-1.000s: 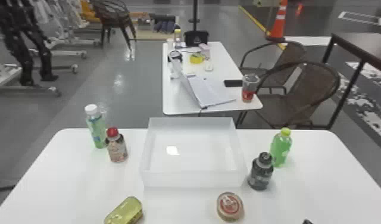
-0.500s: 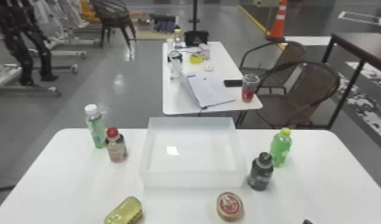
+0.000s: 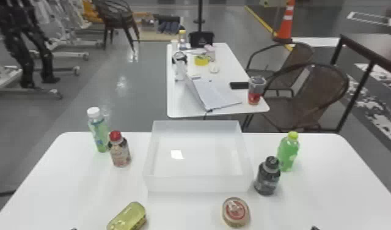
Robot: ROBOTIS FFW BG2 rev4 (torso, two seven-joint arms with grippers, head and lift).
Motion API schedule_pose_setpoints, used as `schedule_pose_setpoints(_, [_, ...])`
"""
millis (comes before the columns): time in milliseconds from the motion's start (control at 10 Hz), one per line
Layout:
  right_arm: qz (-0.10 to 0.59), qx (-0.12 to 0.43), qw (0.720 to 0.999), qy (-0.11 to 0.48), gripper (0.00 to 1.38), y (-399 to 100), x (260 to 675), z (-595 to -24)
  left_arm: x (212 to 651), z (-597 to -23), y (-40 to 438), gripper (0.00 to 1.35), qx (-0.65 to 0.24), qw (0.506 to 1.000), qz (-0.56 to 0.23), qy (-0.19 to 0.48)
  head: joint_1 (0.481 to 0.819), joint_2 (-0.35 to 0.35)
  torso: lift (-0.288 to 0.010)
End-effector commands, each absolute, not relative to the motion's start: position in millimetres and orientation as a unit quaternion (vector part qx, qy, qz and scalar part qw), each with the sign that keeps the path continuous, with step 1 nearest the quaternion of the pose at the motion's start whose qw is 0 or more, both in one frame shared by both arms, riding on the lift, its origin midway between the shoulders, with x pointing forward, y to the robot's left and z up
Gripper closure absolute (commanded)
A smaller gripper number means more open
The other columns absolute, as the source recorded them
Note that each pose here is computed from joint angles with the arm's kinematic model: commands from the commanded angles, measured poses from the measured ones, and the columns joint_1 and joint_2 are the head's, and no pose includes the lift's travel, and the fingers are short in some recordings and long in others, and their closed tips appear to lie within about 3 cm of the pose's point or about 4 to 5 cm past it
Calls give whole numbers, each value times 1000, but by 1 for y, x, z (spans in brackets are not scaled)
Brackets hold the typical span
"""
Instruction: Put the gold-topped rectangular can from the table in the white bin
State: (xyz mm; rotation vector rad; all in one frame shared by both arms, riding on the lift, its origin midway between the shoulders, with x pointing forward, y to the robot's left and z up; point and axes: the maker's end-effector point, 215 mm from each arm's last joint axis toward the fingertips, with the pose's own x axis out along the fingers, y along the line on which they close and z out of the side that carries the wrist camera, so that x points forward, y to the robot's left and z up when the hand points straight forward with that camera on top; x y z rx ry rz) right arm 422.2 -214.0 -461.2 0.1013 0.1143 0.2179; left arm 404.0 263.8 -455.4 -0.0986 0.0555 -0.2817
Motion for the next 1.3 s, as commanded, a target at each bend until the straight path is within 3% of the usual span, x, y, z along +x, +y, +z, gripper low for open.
schedule_pose_setpoints(0, [109, 51, 991, 58, 124, -213, 421, -462, 408, -457, 260, 121, -44, 983, -171, 41, 549, 0, -100])
schedule_pose_setpoints(900, [114, 58, 990, 59, 125, -205, 424, -465, 434, -452, 234, 125, -9, 962, -263, 76, 549, 0, -100])
schedule_pose_setpoints(1200, [124, 17, 990, 60, 124, -233, 424, -464, 434, -468, 217, 127, -24, 946, -304, 113, 549, 0, -100])
